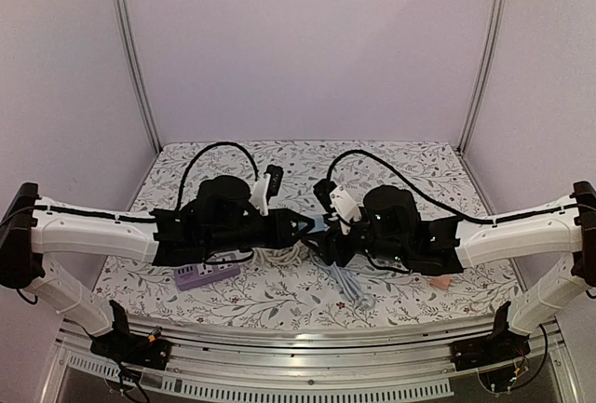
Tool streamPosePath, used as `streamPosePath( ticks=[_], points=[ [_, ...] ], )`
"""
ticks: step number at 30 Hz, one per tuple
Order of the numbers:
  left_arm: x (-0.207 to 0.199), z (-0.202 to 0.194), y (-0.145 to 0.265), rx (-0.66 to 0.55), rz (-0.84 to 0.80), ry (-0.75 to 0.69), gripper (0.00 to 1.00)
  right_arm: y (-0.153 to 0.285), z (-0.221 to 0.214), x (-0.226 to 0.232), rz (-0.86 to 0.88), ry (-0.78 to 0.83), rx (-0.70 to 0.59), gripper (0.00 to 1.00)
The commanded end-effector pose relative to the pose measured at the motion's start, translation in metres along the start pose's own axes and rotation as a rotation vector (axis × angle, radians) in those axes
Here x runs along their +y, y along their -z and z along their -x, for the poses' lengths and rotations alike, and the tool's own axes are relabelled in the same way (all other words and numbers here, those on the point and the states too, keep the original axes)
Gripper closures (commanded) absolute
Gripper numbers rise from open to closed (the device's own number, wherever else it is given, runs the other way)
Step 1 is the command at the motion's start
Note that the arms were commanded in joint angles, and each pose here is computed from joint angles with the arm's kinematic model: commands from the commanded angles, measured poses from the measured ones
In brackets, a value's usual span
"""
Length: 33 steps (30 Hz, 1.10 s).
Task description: Insert the plug
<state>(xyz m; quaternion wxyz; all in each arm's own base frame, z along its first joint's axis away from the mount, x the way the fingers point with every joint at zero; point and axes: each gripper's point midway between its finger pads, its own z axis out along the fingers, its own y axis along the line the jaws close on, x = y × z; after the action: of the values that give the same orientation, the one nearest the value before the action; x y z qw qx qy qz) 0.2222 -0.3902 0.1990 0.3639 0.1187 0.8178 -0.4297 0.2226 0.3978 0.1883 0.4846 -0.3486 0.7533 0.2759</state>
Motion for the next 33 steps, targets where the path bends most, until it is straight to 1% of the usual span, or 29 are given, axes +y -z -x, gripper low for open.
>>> streamPosePath(
  ticks=[1,2,12,18,23,24,28,30,33],
  points=[
    [-0.002,-0.013,0.006,0.026,-0.020,-0.025,1.00,0.009,0.018,0.009,0.035,0.000,-0.082,0.39],
    [-0.001,-0.012,0.007,0.025,-0.015,-0.029,1.00,0.009,0.017,0.009,0.037,0.001,-0.079,0.37],
    [0.008,-0.003,0.027,-0.010,0.036,-0.081,1.00,0.011,0.009,0.006,0.025,0.005,-0.065,0.02],
    [0.018,0.002,0.039,-0.023,0.092,-0.117,1.00,0.010,0.003,0.007,0.031,0.015,-0.041,0.01],
    [0.024,0.008,0.050,-0.024,0.132,-0.154,1.00,0.011,-0.003,0.015,0.082,0.041,-0.013,0.01],
    [0.030,0.004,0.053,0.000,0.158,-0.167,1.00,0.011,-0.005,0.016,0.087,0.048,-0.006,0.01],
    [0.038,0.004,0.063,0.024,0.210,-0.205,1.00,0.011,-0.013,0.021,0.118,0.096,0.020,0.01],
    [0.039,0.004,0.069,0.034,0.216,-0.215,1.00,0.011,-0.021,0.026,0.154,0.163,0.021,0.01],
    [0.035,0.000,0.074,0.061,0.193,-0.221,1.00,0.012,-0.034,0.034,0.177,0.328,-0.013,0.01]
  ],
)
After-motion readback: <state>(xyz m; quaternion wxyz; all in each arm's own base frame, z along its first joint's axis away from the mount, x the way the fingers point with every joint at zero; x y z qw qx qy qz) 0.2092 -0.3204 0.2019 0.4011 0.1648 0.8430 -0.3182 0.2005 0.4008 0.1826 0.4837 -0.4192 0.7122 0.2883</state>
